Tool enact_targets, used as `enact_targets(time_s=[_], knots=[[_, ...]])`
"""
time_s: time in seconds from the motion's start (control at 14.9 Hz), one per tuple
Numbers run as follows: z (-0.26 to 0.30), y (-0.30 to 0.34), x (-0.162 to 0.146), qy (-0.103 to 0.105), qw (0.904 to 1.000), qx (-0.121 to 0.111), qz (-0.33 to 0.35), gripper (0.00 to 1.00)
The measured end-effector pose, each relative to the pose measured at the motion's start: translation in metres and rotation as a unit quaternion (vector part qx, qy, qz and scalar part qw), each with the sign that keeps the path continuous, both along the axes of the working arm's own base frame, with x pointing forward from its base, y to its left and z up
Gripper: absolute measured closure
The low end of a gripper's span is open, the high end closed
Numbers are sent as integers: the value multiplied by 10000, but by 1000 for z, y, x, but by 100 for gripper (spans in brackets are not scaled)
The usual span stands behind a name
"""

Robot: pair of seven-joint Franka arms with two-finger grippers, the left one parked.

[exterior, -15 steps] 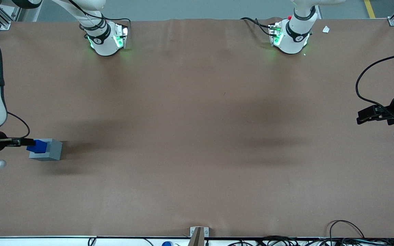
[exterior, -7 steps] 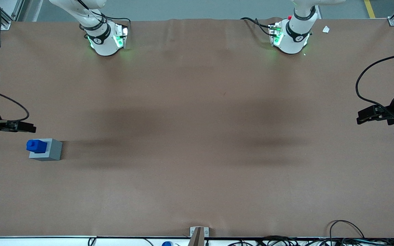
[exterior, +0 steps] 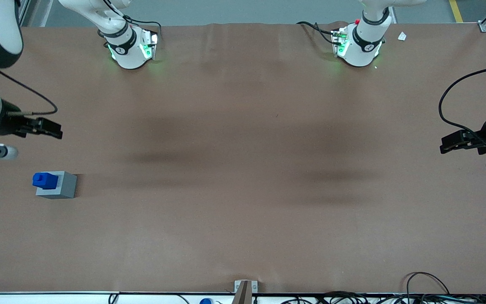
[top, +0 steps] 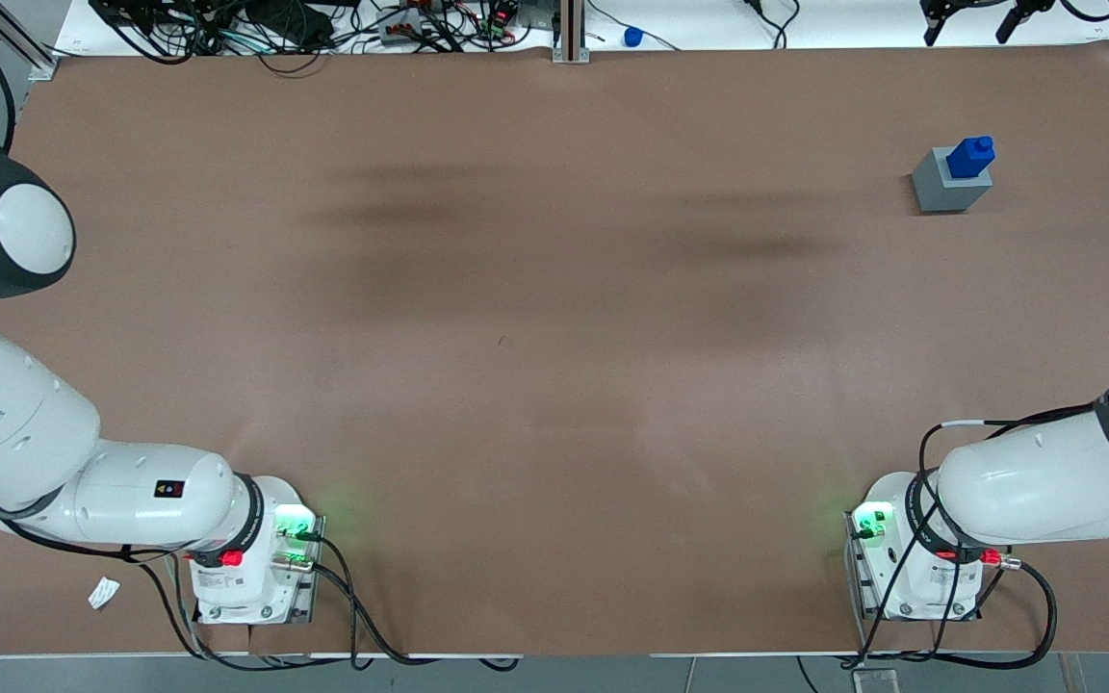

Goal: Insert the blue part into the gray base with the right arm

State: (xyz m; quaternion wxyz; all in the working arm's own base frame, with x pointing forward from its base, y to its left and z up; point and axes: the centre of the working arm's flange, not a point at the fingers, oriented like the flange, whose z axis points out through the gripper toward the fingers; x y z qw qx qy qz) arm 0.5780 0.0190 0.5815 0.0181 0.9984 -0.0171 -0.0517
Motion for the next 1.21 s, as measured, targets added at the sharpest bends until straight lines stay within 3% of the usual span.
enact_targets(time_s=[0.2,0.54,0.94,1.21], knots=[[16,9,-41,-155,9997,158,57,0],[33,16,-91,-265,9995,187,50,0],[52,7,-98,-438,9988,210,-34,0],[70,9,-86,-633,9977,241,-19,0]])
